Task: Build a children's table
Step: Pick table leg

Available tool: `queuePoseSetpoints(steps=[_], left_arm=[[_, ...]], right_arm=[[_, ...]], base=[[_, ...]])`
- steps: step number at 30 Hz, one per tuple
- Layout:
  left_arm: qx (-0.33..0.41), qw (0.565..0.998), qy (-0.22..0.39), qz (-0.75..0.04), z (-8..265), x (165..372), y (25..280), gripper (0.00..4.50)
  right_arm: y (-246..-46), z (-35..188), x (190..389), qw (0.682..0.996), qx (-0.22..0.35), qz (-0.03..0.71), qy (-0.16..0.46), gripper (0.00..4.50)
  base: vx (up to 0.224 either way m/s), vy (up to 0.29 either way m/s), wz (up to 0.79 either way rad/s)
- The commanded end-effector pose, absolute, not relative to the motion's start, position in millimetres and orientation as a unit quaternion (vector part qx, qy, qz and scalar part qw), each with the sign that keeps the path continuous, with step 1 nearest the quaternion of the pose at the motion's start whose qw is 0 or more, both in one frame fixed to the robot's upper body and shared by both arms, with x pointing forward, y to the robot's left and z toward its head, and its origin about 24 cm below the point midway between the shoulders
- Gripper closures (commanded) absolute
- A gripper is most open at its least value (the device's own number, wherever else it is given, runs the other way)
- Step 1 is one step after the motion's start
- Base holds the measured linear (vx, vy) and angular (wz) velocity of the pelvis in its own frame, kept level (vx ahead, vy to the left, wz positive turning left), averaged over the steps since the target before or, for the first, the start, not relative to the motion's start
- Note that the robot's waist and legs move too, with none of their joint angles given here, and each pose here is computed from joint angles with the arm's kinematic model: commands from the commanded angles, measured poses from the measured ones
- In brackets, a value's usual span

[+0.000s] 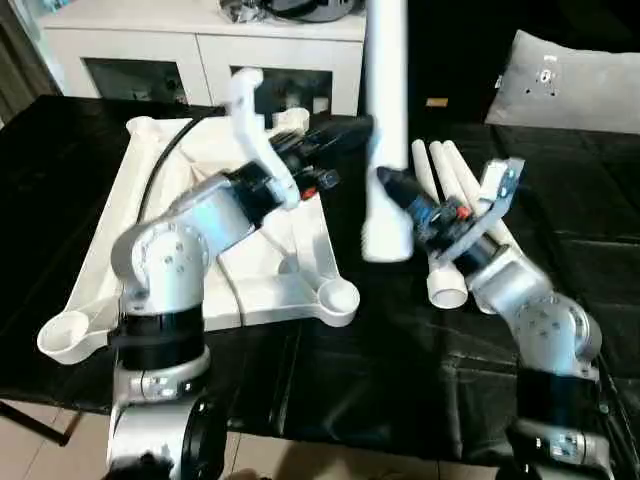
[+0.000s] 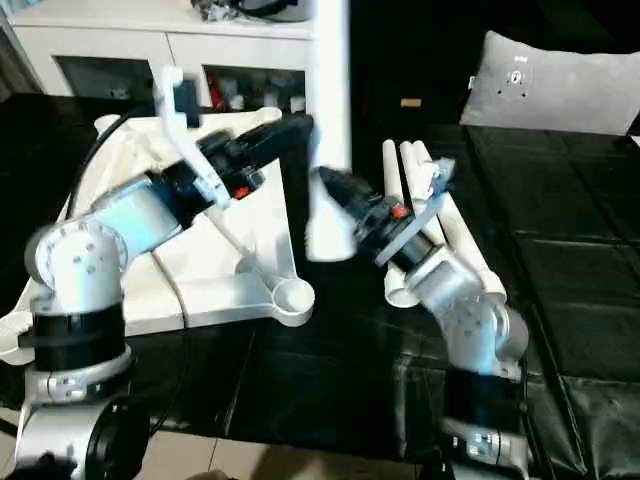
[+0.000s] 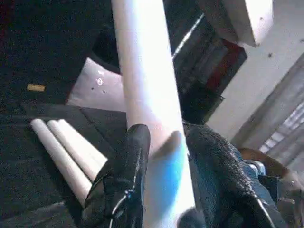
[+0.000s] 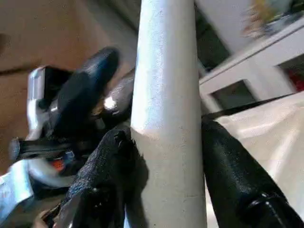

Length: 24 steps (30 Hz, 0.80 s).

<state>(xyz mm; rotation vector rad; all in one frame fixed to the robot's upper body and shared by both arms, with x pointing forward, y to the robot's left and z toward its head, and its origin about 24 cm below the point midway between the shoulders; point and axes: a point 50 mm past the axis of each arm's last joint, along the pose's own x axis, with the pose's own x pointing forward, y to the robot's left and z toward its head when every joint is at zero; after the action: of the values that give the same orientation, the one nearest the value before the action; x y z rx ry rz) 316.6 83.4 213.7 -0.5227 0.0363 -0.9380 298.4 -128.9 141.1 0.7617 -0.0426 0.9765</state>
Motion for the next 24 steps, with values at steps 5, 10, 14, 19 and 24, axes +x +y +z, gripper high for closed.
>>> queuePoseSetpoints(steps=[5,10,14,19,24], left_arm=[[-0.257,0.846,0.036,-0.465,213,313,73,2.54],[-0.242,0.845,0.051,-0.473,204,312,72,2.54],[-0.236,0.836,0.037,-0.494,205,307,73,2.54],[-0.208,0.824,0.022,-0.527,203,300,73,2.54],[-0.178,0.828,0.008,-0.532,201,299,77,2.54]], right_arm=[[-121.0,150,284.6,0.791,0.344,0.505,-0.031,2.64],[-116.3,147,282.7,0.798,0.319,0.511,-0.019,2.64],[-113.7,143,283.6,0.808,0.302,0.505,-0.007,2.64],[-112.5,139,285.2,0.816,0.285,0.504,0.003,2.65],[-111.5,137,287.4,0.825,0.268,0.498,0.004,2.67]], base=[[0.000,0.000,0.00],[0.000,0.000,0.00],[0.000,0.000,0.00],[0.000,0.000,0.00],[0.000,0.000,0.00]])
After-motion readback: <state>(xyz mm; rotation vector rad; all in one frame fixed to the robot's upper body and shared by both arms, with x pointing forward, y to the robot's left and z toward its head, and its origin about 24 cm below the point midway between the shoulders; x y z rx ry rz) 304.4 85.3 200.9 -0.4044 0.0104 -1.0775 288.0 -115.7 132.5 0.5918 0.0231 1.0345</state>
